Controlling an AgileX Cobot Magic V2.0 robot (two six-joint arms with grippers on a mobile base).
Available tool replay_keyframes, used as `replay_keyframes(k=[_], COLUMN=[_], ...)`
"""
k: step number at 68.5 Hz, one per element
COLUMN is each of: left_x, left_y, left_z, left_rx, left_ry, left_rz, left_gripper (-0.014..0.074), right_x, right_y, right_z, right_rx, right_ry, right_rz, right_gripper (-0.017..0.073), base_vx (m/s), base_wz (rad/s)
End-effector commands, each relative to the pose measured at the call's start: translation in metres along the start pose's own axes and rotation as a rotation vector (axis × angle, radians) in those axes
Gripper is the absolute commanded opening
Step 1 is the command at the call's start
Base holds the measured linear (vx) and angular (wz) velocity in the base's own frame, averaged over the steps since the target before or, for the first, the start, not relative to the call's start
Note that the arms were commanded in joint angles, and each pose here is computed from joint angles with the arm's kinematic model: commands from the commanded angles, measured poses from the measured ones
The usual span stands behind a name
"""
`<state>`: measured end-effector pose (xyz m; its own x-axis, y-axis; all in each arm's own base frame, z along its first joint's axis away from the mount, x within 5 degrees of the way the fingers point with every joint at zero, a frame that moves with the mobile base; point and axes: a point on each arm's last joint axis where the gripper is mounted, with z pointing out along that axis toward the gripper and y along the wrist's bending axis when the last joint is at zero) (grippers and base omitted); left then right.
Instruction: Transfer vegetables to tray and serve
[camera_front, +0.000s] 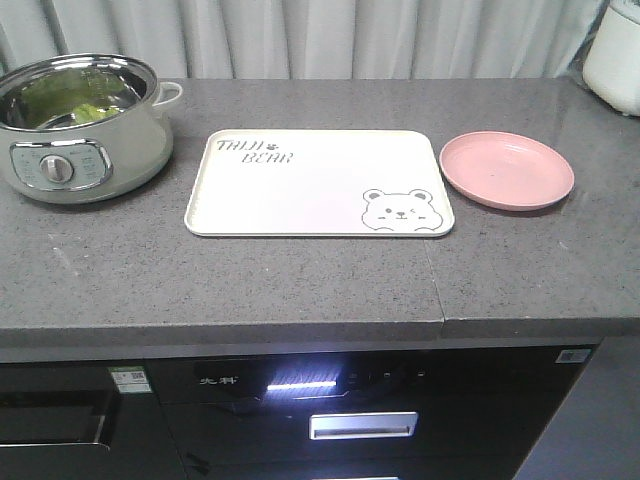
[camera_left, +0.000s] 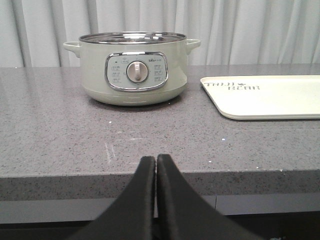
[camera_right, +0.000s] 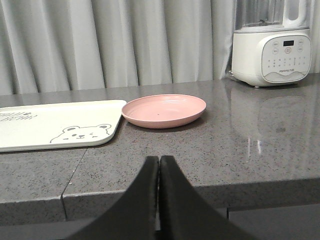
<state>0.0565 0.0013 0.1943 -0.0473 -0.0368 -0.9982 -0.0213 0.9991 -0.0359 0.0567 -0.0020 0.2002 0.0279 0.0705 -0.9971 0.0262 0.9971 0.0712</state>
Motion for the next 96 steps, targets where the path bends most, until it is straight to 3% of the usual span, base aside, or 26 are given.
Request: replay_keyframes(k=[1, 96], left_x=[0.0002, 0.0002], left_y=[-0.0001, -0.0001], left_z=[-0.0001, -0.0001], left_rx=[0.003, 0.003], left_ry=[-0.064, -0.064], left_rz=[-0.011, -0.011], left_gripper=[-0.0006, -0.0006], right_x=[-0.0019, -0.0019], right_y=[0.0014, 0.0014], right_z=[-0.0001, -0.0001], right_rx=[-0.017, -0.017], right_ry=[-0.064, -0.065], right_rz=[-0.007, -0.007], right_gripper=[-0.0003, -0.0003], base_vx=[0.08, 0.06], base_wz=[-0.01, -0.02])
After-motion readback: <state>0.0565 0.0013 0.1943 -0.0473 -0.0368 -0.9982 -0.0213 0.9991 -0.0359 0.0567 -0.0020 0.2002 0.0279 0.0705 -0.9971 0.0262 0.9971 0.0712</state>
